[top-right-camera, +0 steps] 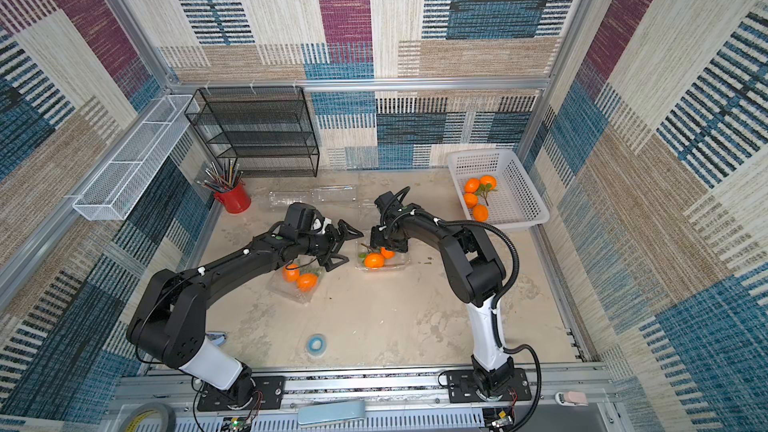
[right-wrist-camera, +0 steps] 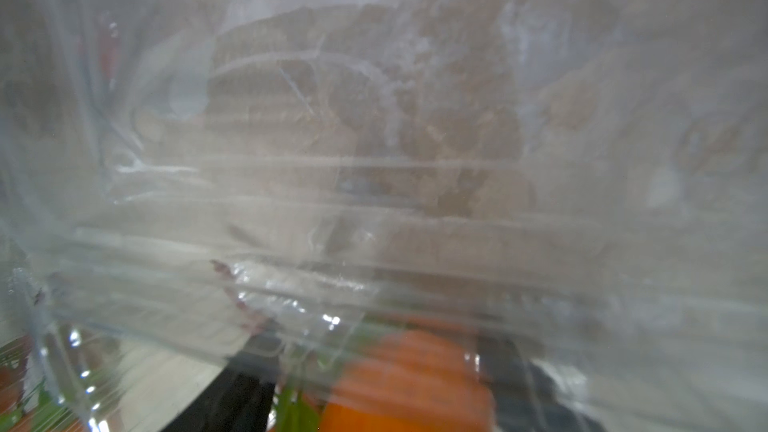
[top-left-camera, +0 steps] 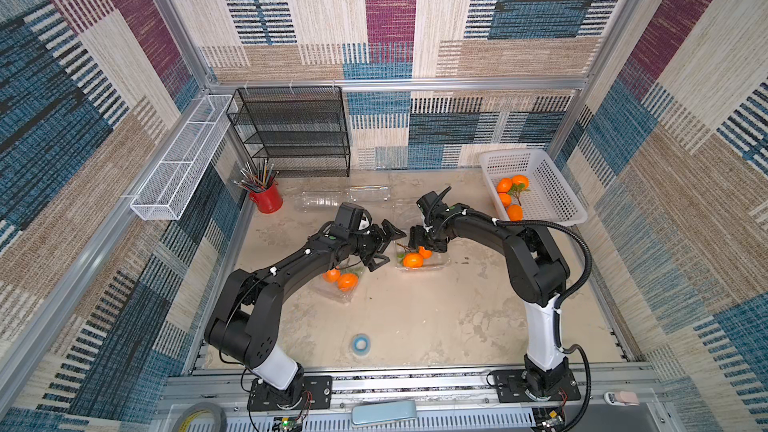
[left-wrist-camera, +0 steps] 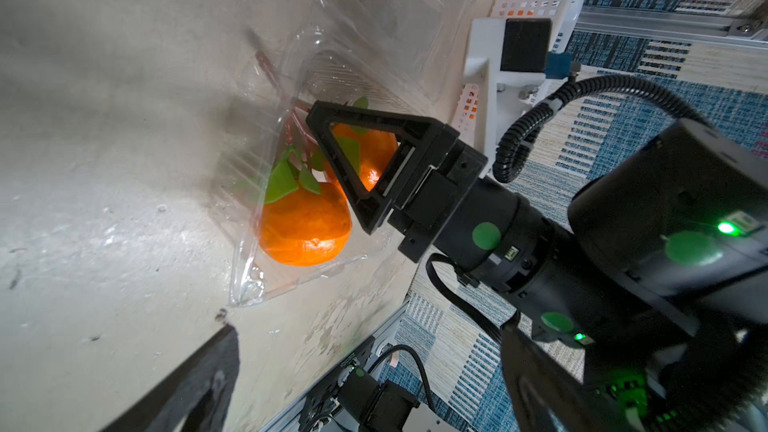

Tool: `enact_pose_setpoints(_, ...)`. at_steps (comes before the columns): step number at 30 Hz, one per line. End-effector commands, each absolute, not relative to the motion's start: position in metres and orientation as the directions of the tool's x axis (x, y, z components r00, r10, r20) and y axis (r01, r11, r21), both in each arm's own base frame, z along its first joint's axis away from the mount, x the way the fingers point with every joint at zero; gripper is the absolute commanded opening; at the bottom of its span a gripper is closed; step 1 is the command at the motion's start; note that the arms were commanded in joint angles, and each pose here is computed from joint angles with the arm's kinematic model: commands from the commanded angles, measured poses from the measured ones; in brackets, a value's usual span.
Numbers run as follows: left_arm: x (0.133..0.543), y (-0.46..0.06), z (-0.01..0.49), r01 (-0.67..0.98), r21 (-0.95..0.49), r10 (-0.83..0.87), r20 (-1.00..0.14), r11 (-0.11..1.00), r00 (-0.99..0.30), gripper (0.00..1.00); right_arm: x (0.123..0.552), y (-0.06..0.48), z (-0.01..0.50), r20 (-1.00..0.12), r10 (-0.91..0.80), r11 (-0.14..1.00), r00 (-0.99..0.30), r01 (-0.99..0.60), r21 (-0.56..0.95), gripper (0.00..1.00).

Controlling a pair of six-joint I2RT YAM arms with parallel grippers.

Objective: Take oranges out of containers
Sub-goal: Pick up the orange from the packing box.

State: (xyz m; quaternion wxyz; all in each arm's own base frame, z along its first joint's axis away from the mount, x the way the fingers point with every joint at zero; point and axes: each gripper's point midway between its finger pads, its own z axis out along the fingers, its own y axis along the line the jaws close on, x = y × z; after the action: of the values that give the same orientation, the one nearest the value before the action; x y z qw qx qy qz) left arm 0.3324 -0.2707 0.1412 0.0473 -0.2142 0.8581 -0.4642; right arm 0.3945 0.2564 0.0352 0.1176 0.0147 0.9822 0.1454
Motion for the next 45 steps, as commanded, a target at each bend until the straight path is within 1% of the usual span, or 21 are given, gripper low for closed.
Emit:
enact_pose_setpoints(1,0.334,-0.272,0.147,-0.317,-0.834,-0.419,0.116,0.451,-0.901,0.99,0.392,0.251,0.033,-0.226,0.069,0.966,-0.972,0.008,0.26,0.7)
enact_pose_setpoints(11,0.336,-0.272,0.152,-0.324,-0.838,-0.433,0.119,0.439,-0.894,0.99,0.4,0.247,0.066,-0.319,0.118,0.958,-0.941,0.023,0.285,0.66)
enact_pose_setpoints(20,0.344,-0.273,0.168,-0.3,-0.852,-0.444,0.09,0.43,-0.892,0.99,0.408,0.256,0.097,-0.348,0.121,0.944,-0.93,-0.001,0.331,0.65)
enact_pose_setpoints(26,0.348,-0.274,0.185,-0.27,-0.863,-0.443,0.06,0.428,-0.895,0.99,0.408,0.256,0.106,-0.353,0.13,0.937,-0.927,-0.001,0.349,0.65)
enact_pose_setpoints(30,0.355,-0.273,0.192,-0.259,-0.863,-0.47,0.029,0.433,-0.882,0.99,0.412,0.252,0.117,-0.372,0.145,0.934,-0.917,0.003,0.358,0.64)
enact_pose_setpoints(33,0.356,-0.274,0.196,-0.257,-0.861,-0.466,0.027,0.438,-0.885,0.99,0.42,0.246,0.126,-0.387,0.168,0.928,-0.907,0.013,0.372,0.63)
enact_pose_setpoints(39,0.359,-0.276,0.209,-0.238,-0.863,-0.466,0.004,0.446,-0.885,0.99,0.441,0.228,0.135,-0.384,0.22,0.913,-0.897,0.05,0.406,0.62)
enact_pose_setpoints(41,0.361,-0.277,0.214,-0.229,-0.865,-0.465,-0.006,0.447,-0.885,0.99,0.452,0.223,0.147,-0.402,0.235,0.907,-0.885,0.051,0.417,0.62)
enact_pose_setpoints(45,0.367,-0.281,0.227,-0.204,-0.868,-0.46,-0.031,0.452,-0.887,0.99,0.471,0.212,0.164,-0.4,0.281,0.883,-0.872,0.072,0.463,0.62)
